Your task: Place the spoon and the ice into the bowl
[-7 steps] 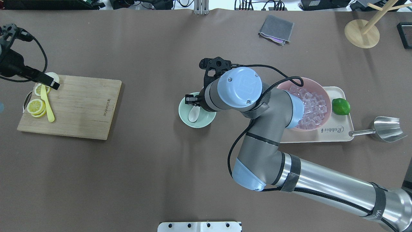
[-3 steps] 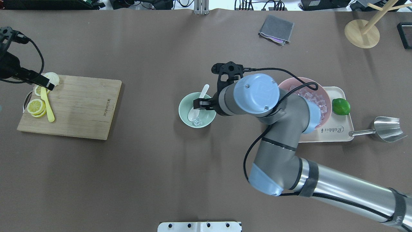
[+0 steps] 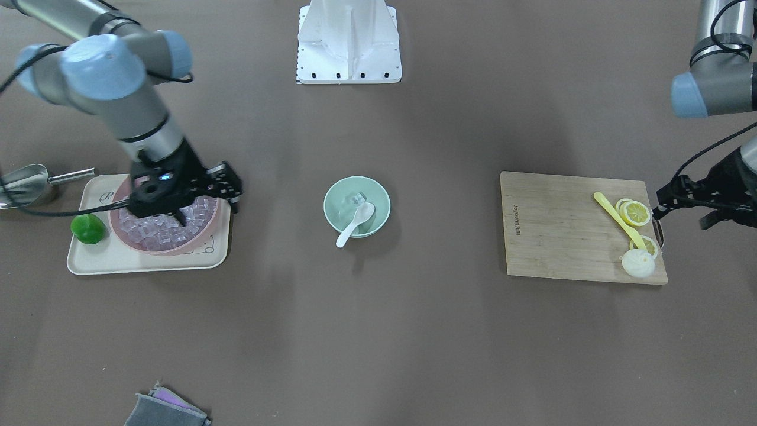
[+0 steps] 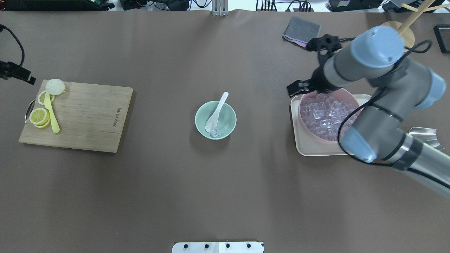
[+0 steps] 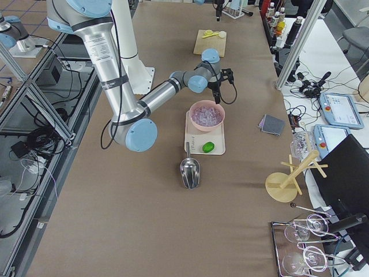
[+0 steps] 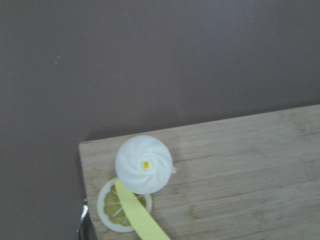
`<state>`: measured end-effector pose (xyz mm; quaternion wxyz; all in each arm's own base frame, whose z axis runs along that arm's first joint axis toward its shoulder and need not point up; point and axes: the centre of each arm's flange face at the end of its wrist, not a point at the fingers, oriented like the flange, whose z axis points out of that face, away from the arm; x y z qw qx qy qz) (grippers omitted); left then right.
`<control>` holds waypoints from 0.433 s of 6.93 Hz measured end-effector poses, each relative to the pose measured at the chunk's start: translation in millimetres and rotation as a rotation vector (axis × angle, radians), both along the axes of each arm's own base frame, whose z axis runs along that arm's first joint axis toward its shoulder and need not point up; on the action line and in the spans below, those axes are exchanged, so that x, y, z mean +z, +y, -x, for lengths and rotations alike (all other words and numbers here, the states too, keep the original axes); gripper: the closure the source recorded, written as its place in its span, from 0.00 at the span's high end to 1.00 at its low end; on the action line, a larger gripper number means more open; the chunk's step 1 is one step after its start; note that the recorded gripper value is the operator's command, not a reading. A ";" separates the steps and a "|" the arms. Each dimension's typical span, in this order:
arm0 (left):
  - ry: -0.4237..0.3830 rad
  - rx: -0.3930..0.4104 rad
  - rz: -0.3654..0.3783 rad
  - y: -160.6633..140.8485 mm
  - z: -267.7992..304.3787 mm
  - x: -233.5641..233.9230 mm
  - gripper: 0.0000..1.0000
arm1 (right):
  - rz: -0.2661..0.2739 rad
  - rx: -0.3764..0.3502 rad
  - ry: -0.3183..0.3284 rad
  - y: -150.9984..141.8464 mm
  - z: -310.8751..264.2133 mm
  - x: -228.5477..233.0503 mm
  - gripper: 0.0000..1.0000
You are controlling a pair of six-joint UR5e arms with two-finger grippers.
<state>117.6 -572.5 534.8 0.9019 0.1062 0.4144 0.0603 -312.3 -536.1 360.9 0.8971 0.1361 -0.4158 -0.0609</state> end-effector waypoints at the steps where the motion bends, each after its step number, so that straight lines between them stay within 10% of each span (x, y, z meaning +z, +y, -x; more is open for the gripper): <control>1: -0.019 -0.015 0.003 -0.3 26.8 11.6 0.98 | 0.000 -0.044 0.049 -24.2 -78.6 51.5 1.00; 3: -0.042 -0.020 0.011 0.2 58.0 24.6 0.98 | 0.019 -0.120 0.116 -48.7 -192.8 130.2 1.00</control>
